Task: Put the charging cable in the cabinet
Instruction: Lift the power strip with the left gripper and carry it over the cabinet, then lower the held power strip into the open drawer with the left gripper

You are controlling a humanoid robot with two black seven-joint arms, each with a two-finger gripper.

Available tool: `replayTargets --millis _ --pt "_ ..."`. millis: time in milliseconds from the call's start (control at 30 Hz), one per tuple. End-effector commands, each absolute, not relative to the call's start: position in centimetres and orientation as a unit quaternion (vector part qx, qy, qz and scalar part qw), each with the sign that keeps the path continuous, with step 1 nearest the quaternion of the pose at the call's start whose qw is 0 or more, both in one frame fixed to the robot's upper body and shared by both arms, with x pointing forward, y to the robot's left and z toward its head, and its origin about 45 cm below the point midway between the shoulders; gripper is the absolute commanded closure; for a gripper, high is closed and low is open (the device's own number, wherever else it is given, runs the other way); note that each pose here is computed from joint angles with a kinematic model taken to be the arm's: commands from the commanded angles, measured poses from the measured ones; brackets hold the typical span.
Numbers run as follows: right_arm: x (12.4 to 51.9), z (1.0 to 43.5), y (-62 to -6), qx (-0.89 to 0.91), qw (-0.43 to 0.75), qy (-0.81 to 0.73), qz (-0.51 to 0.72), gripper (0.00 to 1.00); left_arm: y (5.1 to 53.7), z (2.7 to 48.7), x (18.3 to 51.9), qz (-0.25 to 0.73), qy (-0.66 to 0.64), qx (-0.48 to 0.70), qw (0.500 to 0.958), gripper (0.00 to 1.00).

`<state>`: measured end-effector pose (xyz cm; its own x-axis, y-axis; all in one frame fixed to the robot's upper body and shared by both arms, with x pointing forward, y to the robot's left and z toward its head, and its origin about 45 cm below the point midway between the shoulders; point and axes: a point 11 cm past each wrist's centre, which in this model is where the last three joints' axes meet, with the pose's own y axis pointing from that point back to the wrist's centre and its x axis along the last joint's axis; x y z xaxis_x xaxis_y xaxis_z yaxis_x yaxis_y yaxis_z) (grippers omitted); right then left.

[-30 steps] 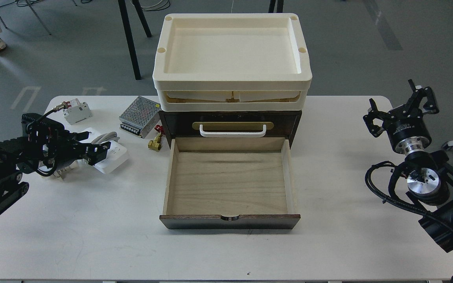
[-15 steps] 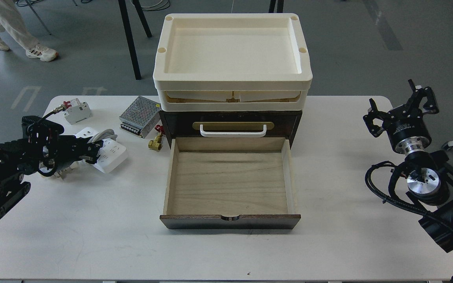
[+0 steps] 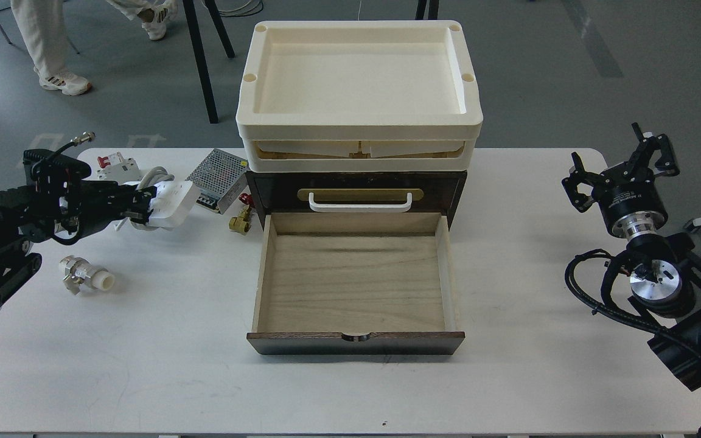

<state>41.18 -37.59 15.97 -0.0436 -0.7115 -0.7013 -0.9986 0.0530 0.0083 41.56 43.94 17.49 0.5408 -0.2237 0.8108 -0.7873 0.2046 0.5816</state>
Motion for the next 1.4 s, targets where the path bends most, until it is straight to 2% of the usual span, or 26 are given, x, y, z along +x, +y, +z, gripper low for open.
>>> replayTargets --millis 0,167,300,433,567,767,967,1200,1367 --pt "41.2 16.0 -37.5 -0.636 0.273 0.672 0.264 0.0 45.8 22.2 42.6 0.233 -0.454 0.593 0.623 1.0" --pt "41.2 16.0 -37.5 -0.636 0.273 0.672 0.264 0.0 47.4 30.6 44.1 0.261 -0.482 0.585 0.597 1.0" --pt "41.2 16.0 -37.5 -0.636 0.273 0.672 0.264 0.0 46.0 37.0 44.8 0.294 -0.502 0.538 0.61 1.0" --pt "41.2 16.0 -37.5 -0.637 0.272 0.671 0.264 0.0 41.0 44.1 43.8 0.295 -0.538 0.46 0.641 1.0" --pt "41.2 16.0 -37.5 -0.636 0.272 0.672 0.264 0.0 34.2 48.1 40.9 0.254 -0.582 0.402 0.66 1.0" --pt "41.2 16.0 -37.3 -0.637 0.273 0.67 0.265 0.0 26.5 49.5 36.2 0.167 -0.639 0.345 0.667 1.0" --pt "41.1 15.9 -37.4 -0.637 0.272 0.671 0.265 0.0 20.6 48.5 32.7 0.062 -0.654 0.312 0.687 1.0" --pt "41.2 16.0 -37.5 -0.636 0.273 0.671 0.264 0.0 13.4 45.5 31.6 -0.021 -0.647 0.248 0.721 1.0" --pt "41.2 16.0 -37.4 -0.637 0.272 0.671 0.264 0.0 9.1 41.2 30.5 -0.053 -0.614 0.22 0.756 1.0"
